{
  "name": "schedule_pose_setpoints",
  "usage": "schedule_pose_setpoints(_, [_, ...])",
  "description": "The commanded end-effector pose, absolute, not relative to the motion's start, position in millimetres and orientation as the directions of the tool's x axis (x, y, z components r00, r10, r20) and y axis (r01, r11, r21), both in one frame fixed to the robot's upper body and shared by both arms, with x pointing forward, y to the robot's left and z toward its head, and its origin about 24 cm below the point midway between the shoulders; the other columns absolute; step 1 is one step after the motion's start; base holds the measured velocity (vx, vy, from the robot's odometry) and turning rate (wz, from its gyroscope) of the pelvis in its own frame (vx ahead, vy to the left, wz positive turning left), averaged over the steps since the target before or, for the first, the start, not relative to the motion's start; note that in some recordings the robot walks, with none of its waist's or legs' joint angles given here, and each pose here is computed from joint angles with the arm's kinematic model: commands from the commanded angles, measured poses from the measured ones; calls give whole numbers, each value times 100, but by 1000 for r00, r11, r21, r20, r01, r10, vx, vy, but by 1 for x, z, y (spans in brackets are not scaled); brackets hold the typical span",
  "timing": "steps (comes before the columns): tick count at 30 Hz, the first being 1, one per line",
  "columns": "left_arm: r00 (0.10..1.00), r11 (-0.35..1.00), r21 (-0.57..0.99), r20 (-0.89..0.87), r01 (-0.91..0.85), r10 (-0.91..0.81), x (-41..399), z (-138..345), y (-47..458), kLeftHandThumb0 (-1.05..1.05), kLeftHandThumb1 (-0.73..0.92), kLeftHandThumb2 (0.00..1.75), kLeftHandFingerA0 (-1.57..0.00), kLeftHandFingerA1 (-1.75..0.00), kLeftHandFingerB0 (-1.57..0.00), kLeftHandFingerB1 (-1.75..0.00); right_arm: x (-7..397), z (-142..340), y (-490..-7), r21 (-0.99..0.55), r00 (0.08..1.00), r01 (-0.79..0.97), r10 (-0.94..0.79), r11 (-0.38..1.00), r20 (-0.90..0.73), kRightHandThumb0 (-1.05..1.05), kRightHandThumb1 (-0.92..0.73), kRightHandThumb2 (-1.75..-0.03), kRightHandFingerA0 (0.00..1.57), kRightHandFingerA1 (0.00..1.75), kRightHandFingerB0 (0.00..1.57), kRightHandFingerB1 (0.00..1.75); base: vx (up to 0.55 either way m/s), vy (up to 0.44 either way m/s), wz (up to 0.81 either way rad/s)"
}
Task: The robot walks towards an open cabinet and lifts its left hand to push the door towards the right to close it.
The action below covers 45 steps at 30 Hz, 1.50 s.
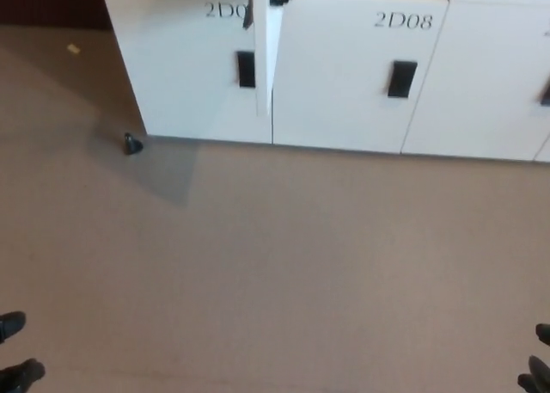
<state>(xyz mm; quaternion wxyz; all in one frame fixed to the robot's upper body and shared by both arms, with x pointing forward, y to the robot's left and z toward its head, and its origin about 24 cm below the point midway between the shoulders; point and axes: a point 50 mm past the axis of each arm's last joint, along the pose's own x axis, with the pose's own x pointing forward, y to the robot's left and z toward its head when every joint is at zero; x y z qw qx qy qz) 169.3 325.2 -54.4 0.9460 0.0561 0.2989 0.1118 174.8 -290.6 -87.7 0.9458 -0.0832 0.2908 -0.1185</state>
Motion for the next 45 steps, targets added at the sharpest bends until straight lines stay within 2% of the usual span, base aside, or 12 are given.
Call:
schedule_pose_setpoints(1, [802, 968, 201, -548, -148, 236, 170, -51, 328, -12, 71, 60, -56, -64, -42, -43, 174, -84, -297, -251, 804, 190, -297, 949, -515, -33, -76, -62, 74, 50, 42, 43, 386, -277, -61])
schedule_pose_setpoints(12, [804, 968, 207, -547, -141, 234, 173, -49, 328, -12, 71, 60, -56, -64, -41, -42, 178, -83, -297, -256, 806, 191, -300, 948, -510, -34, -75, -61, 75, 50, 43, 44, 416, -157, 7])
schedule_pose_setpoints(24, [800, 966, 211, -548, -151, 245, 174, -50, 329, -12, 71, 60, -57, -63, -41, -43, 178, -84, -296, -263, 805, 188, -302, 946, -511, -33, -76, -62, 75, 50, 43, 44, 423, 88, -12])
schedule_pose_setpoints(38, [811, 965, 222, -533, -140, 241, 181, -47, 327, -12, 71, 60, -58, -63, -43, -43, 187, -81, -295, -269, 811, 189, -305, 944, -499, -29, -78, -62, 74, 51, 42, 44, 262, -180, 7])
schedule_pose_setpoints(45, [824, 968, 216, -519, -132, 228, 183, -45, 327, -11, 73, 61, -55, -63, -40, -43, 190, -80, -296, -273, 811, 187, -305, 944, -499, -33, -75, -62, 75, 51, 41, 44, 160, 7, -5])
